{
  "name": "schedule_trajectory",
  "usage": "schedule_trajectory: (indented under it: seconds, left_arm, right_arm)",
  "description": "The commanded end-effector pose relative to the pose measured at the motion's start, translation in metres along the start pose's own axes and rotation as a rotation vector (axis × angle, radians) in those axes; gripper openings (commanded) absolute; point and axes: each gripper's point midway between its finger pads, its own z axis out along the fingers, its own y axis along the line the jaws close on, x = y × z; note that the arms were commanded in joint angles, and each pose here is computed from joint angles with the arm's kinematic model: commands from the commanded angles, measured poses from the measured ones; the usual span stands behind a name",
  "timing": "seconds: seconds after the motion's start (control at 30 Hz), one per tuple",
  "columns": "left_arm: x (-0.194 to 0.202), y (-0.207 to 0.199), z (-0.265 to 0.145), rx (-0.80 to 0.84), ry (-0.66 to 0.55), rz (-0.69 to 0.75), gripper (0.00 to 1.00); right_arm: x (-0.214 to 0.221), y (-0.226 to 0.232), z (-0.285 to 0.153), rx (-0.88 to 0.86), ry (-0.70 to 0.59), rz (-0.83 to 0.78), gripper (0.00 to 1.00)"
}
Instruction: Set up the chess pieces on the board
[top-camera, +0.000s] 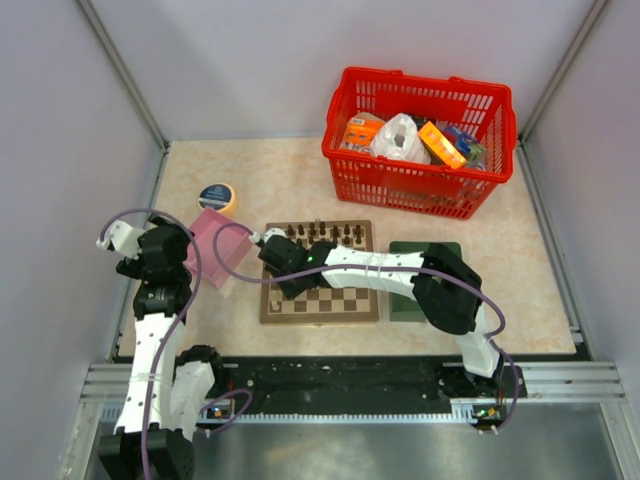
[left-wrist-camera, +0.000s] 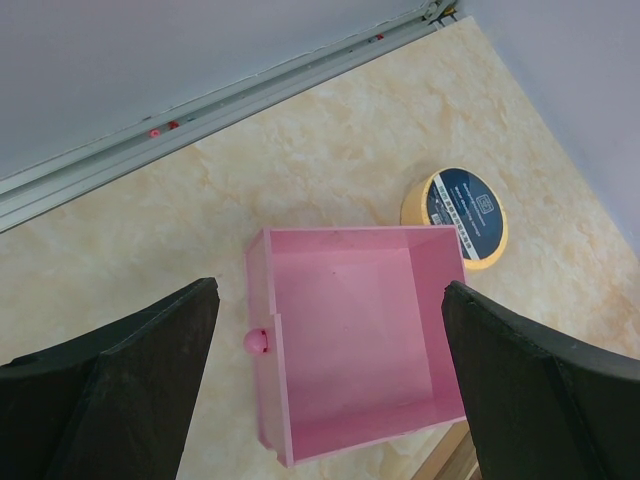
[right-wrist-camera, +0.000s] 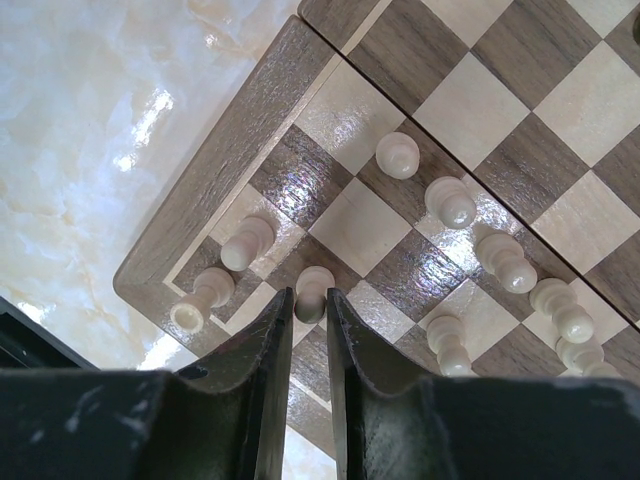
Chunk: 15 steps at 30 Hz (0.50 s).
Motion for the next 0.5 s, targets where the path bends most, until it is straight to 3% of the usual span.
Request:
schedule_trajectory:
  seconds: [0.0, 0.27, 0.47]
  left_arm:
    - [-0.011, -0.006, 0.001, 0.021, -0.037, -0.015, 0.99]
    - [-0.009, -0.004, 0.001, 0.017, -0.036, -0.011, 0.99]
    - [-0.010, -0.002, 0.000, 0.006, -0.040, -0.007, 0.99]
  right_arm:
    - [-0.020, 0.016, -0.006, -0.046, -0.056, -0.008, 0.20]
    - [-0.034, 0.015, -0.023, -0.043, -0.104, -0.006, 0.31]
    - [-0.062, -0.003, -0.078, 0.006, -0.240, 0.009, 0.39]
